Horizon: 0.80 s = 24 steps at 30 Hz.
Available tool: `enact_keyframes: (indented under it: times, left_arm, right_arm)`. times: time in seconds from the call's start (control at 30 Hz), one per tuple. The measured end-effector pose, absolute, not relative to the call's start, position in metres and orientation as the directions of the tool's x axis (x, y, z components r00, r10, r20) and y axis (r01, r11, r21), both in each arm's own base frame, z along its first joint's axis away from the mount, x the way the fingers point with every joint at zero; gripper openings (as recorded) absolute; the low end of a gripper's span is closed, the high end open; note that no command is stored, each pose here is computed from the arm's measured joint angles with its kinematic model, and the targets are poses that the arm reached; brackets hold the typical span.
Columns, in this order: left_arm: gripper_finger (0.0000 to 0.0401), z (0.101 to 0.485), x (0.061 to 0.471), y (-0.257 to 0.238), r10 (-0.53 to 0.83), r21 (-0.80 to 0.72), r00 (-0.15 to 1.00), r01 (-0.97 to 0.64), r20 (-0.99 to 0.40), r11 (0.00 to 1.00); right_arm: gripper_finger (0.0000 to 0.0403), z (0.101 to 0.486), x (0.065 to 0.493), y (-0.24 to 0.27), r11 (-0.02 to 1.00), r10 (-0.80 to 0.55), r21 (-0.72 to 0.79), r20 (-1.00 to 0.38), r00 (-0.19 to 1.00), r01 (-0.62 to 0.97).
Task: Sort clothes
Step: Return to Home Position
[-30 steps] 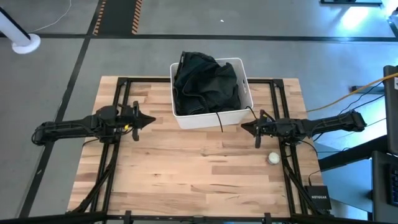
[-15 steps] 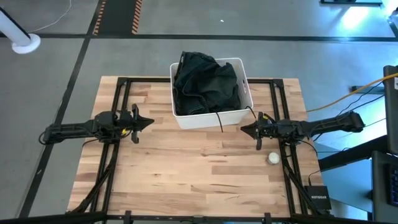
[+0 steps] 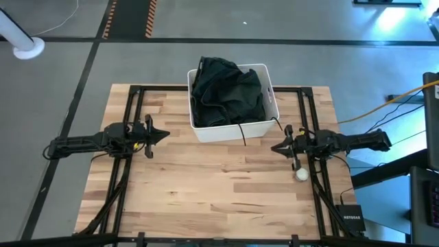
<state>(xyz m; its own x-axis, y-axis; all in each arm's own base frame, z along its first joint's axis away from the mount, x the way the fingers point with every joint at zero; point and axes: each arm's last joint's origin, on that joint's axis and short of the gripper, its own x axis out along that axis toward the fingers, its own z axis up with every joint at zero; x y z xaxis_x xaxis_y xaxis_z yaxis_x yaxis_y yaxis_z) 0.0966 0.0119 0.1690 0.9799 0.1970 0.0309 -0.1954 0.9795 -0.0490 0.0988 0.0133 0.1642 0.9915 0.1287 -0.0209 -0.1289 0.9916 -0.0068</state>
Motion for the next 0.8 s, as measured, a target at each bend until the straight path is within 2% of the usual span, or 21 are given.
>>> enact_keyframes:
  times: [0.23, 0.8]
  left_arm:
    - [0.0001, 0.1683, 0.0968, 0.0107, 0.156, -0.053, 0.988, -0.154, 0.024, 0.987]
    - [0.0001, 0.1683, 0.0967, 0.0111, 0.158, -0.053, 0.987, -0.156, 0.024, 0.986]
  right_arm:
    - [0.0049, 0.1647, 0.0985, 0.0121, 0.993, 0.118, -0.008, -0.014, 0.993, -0.119]
    - [0.0049, 0.1637, 0.0992, 0.0122, 0.993, 0.117, -0.006, -0.027, 0.993, -0.118]
